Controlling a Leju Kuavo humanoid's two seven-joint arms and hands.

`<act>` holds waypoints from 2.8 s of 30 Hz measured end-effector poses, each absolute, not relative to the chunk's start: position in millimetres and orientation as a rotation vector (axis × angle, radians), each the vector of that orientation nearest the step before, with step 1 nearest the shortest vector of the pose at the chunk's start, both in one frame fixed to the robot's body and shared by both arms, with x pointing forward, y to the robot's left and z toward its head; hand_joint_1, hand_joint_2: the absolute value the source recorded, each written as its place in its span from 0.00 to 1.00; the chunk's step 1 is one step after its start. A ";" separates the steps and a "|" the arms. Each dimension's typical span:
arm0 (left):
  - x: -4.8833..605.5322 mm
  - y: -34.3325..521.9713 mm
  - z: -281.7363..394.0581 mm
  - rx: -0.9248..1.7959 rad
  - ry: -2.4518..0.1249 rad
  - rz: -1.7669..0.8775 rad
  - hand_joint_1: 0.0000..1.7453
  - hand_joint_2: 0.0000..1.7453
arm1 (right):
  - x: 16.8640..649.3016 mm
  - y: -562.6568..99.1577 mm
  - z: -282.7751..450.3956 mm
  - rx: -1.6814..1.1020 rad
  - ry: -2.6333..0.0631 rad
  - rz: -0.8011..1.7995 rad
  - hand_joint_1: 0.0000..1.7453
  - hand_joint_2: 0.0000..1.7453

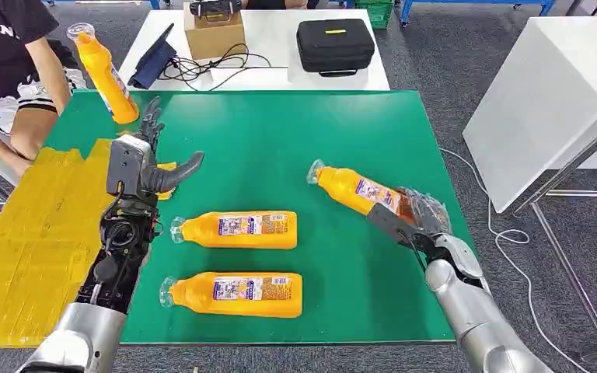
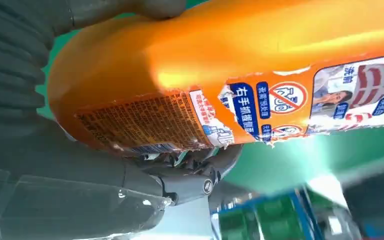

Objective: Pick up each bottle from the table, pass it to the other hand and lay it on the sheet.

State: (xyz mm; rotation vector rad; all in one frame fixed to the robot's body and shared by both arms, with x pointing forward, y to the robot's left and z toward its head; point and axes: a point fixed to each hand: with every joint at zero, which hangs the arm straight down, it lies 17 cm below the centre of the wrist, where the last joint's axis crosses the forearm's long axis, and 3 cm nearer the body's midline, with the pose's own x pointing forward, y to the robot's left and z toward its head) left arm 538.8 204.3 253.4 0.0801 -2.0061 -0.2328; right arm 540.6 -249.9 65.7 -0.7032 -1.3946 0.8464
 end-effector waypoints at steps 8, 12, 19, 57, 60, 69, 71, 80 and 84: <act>517.1 167.6 251.0 -0.394 -1.919 -0.233 0.00 1.00 | 536.4 -226.0 99.2 -0.698 -1.532 0.746 1.00 1.00; 503.4 156.4 254.5 -0.550 -1.899 -0.223 0.00 1.00 | 533.8 -215.6 113.5 -0.699 -1.595 0.722 1.00 1.00; 490.6 128.9 268.0 -0.572 -1.910 -0.267 0.00 1.00 | 522.1 -197.5 134.3 -0.684 -1.711 0.675 1.00 1.00; 454.3 70.8 295.1 -0.757 -1.898 -0.119 0.00 1.00 | 497.7 -115.1 206.3 -0.617 -2.045 0.545 1.00 1.00; 456.8 72.3 293.0 -0.766 -1.886 -0.095 0.00 1.00 | 497.0 -111.8 211.6 -0.610 -2.065 0.536 1.00 1.00; 468.1 74.6 279.2 -0.785 -1.829 -0.030 0.00 1.00 | 492.5 -99.8 226.6 -0.619 -2.125 0.522 1.00 1.00; 468.5 73.6 277.0 -0.787 -1.823 -0.029 0.00 1.00 | 492.6 -97.9 227.3 -0.616 -2.126 0.523 1.00 1.00; 469.3 69.1 273.3 -0.793 -1.809 -0.023 0.00 1.00 | 491.6 -83.9 228.0 -0.595 -2.133 0.548 1.00 1.00; 468.9 66.8 276.8 -0.802 -1.814 -0.019 0.00 1.00 | 489.9 -69.8 223.7 -0.576 -2.124 0.583 1.00 1.00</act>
